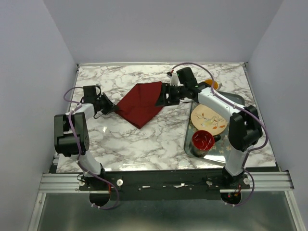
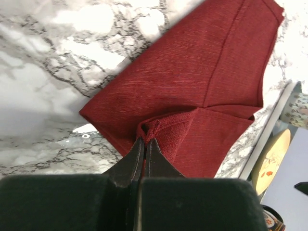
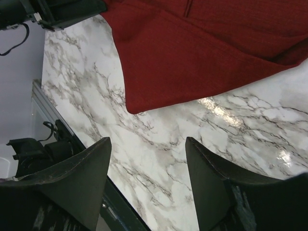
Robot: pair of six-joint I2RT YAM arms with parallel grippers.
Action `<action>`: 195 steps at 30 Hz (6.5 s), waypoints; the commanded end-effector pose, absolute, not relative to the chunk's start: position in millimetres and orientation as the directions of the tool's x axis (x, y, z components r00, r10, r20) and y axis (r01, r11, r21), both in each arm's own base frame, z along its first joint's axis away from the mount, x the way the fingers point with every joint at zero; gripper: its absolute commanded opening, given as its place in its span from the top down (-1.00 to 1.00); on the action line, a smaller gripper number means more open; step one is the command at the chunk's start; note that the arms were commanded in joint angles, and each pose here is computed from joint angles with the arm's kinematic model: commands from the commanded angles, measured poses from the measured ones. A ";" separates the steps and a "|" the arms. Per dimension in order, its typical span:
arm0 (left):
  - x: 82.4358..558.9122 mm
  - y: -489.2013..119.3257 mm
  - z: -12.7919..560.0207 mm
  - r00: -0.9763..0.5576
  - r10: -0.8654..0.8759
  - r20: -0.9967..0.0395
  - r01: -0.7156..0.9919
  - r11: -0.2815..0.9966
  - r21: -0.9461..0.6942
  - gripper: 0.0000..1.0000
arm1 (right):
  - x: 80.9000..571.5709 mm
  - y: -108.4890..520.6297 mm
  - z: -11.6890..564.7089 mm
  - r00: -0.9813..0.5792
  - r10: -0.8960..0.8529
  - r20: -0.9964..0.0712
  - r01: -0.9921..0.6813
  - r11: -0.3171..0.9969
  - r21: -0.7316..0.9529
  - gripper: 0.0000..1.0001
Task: Fold the napkin, place the utensils inside, and roll it up
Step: Fold the napkin, then roll the napkin with the utensil
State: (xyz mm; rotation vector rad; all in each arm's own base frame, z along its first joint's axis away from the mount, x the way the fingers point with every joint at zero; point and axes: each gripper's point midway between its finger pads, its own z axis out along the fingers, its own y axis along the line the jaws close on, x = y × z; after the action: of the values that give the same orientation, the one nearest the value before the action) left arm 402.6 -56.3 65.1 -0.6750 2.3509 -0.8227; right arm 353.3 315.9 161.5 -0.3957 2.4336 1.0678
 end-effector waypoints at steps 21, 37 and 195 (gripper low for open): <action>408.9 -24.5 126.3 -0.635 -0.624 -0.456 -0.295 0.741 -0.603 -0.73 | 318.1 414.5 120.1 -0.839 -0.285 -0.464 -0.538 0.571 0.621 -0.44; 407.8 -61.1 79.0 -0.710 -0.624 -0.325 -0.286 0.678 -0.677 1.00 | 294.9 460.3 79.8 -0.833 -0.365 -0.417 -0.554 0.547 0.628 0.43; 371.9 48.5 206.0 -0.312 -0.837 -0.450 -0.433 0.547 -0.716 0.33 | 324.0 487.9 48.6 -0.251 -0.817 -0.519 -0.857 0.437 -0.273 -0.32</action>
State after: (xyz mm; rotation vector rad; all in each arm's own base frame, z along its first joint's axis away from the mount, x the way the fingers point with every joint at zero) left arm 368.8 51.4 206.2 -1.0428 1.9334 -0.5676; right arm 324.3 483.1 57.3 -1.3882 2.0886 0.0974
